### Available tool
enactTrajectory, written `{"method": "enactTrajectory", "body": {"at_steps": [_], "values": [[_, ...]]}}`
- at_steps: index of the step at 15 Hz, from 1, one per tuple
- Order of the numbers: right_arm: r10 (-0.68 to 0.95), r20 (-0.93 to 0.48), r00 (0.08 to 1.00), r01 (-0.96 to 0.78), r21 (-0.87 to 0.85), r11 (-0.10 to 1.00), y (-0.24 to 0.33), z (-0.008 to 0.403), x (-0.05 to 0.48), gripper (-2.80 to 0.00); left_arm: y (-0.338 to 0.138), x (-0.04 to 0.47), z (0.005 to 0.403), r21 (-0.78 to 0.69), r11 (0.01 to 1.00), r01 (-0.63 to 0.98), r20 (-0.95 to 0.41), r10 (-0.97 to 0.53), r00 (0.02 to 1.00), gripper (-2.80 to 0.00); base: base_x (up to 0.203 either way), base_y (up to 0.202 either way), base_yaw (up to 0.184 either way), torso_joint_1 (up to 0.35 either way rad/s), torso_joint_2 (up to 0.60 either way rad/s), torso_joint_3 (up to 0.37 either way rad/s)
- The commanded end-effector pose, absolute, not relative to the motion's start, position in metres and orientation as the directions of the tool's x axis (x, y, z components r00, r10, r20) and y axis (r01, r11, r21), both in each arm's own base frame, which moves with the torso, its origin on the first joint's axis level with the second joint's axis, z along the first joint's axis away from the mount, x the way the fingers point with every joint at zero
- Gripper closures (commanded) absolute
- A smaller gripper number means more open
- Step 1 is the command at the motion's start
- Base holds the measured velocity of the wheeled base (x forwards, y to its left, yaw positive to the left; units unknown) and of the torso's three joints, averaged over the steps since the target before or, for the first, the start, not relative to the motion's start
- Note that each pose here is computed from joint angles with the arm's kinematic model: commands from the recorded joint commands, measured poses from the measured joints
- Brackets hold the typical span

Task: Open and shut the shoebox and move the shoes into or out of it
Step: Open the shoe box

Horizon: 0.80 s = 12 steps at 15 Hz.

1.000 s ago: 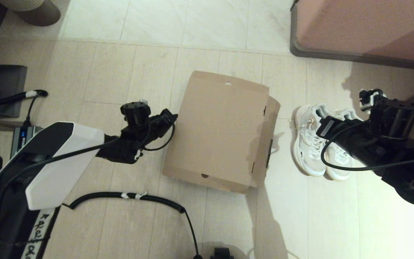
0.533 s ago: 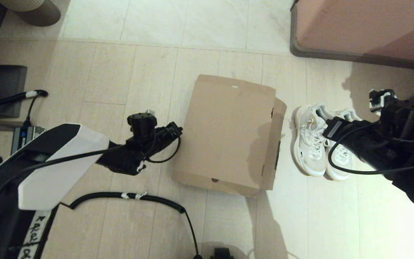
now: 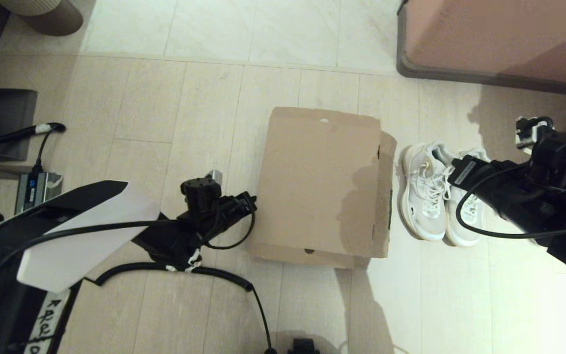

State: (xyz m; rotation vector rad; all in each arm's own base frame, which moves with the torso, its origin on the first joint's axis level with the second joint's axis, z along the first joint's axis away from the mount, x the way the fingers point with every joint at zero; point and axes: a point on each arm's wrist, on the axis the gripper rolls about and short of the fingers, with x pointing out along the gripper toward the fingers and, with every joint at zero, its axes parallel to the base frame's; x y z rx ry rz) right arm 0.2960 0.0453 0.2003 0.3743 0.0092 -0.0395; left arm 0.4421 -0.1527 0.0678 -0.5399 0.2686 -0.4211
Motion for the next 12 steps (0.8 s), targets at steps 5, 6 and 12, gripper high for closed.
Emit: {"method": "enactTrajectory", "body": {"at_steps": [5,6,12], "values": [[-0.045,0.052,0.998,0.022,0.372,0.928,0.041,0.221,0.269,0.00,-0.144,0.420,0.108,-0.546,0.768,0.335,-0.090,-0.451,0.888,0.00,0.000,0.000,0.000,0.000,0.00,0.000],[-0.047,0.062,0.997,0.021,0.371,0.928,0.038,0.224,0.256,0.00,-0.138,0.410,0.120,-0.544,0.770,0.334,-0.081,-0.445,0.892,0.00,0.000,0.000,0.000,0.000,0.00,0.000],[-0.072,0.087,0.994,0.034,0.377,0.926,0.018,0.214,0.141,0.00,-0.088,0.300,0.214,-0.475,0.816,0.330,0.041,-0.354,0.934,0.00,0.000,0.000,0.000,0.000,0.00,0.000]]}}
